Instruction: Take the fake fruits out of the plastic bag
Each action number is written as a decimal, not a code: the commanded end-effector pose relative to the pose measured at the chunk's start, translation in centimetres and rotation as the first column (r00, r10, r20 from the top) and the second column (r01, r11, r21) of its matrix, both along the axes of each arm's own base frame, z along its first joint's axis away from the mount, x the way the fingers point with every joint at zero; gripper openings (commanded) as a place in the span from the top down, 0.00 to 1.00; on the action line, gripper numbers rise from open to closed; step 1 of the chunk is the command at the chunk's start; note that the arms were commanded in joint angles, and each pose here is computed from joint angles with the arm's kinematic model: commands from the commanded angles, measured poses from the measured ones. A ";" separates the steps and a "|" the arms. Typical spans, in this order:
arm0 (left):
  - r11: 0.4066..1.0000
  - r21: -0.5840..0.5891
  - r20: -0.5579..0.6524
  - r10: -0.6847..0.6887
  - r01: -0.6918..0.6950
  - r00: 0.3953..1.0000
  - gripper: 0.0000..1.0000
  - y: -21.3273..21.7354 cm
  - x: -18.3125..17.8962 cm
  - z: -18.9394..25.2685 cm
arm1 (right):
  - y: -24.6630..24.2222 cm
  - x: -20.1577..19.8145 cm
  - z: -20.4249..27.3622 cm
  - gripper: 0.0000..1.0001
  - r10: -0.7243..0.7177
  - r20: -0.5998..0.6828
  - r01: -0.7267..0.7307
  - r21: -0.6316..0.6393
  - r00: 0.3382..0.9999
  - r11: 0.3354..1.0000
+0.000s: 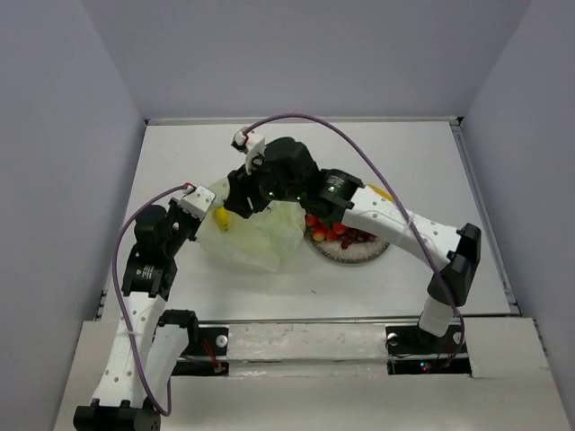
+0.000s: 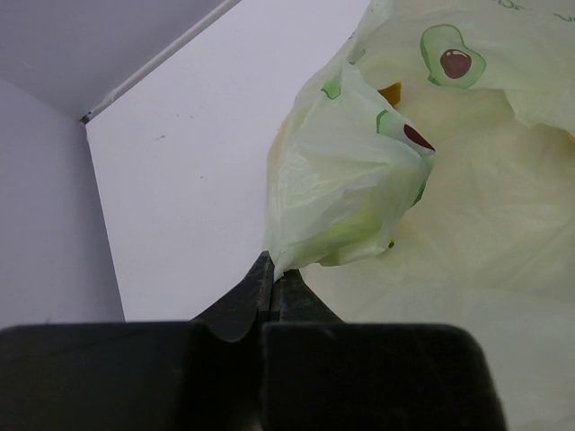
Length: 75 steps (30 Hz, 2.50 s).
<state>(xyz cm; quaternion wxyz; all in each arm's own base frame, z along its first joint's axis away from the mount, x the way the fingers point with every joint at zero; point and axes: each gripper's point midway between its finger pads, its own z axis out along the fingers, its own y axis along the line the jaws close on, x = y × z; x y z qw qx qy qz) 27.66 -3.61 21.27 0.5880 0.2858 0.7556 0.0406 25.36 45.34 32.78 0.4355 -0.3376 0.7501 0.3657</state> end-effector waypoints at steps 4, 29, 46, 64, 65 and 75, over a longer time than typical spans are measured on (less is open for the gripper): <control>0.996 -0.081 0.011 0.026 -0.025 1.000 1.00 -0.3 0.3 0.4 | 5.6 2.1 -8.1 0.44 -0.117 -0.195 0.115 -0.021 0.974 0.993; 0.990 -0.138 0.029 0.000 0.004 1.000 1.00 -1.3 0.7 0.2 | 11.0 13.3 -23.8 0.25 -0.429 -0.042 0.423 -0.106 0.903 0.900; 0.979 -0.111 0.033 0.176 -0.171 0.984 1.00 1.7 2.3 0.3 | 8.3 4.9 -12.1 0.90 -0.036 -0.060 0.035 -0.011 0.998 0.999; 0.959 -0.099 0.062 0.272 -0.265 0.960 1.00 3.5 2.8 0.9 | -1.4 -6.3 -8.6 0.87 0.441 -0.241 -0.491 -0.219 0.865 0.843; 0.959 -0.099 0.062 0.272 -0.265 0.960 1.00 3.5 2.8 0.9 | -1.7 -6.7 -8.5 0.87 0.453 -0.246 -0.504 -0.221 0.857 0.835; 0.967 -0.098 0.048 0.242 -0.237 0.969 1.00 3.0 2.7 0.5 | -3.8 -5.3 2.5 0.96 0.404 0.006 -0.402 -0.079 0.915 0.912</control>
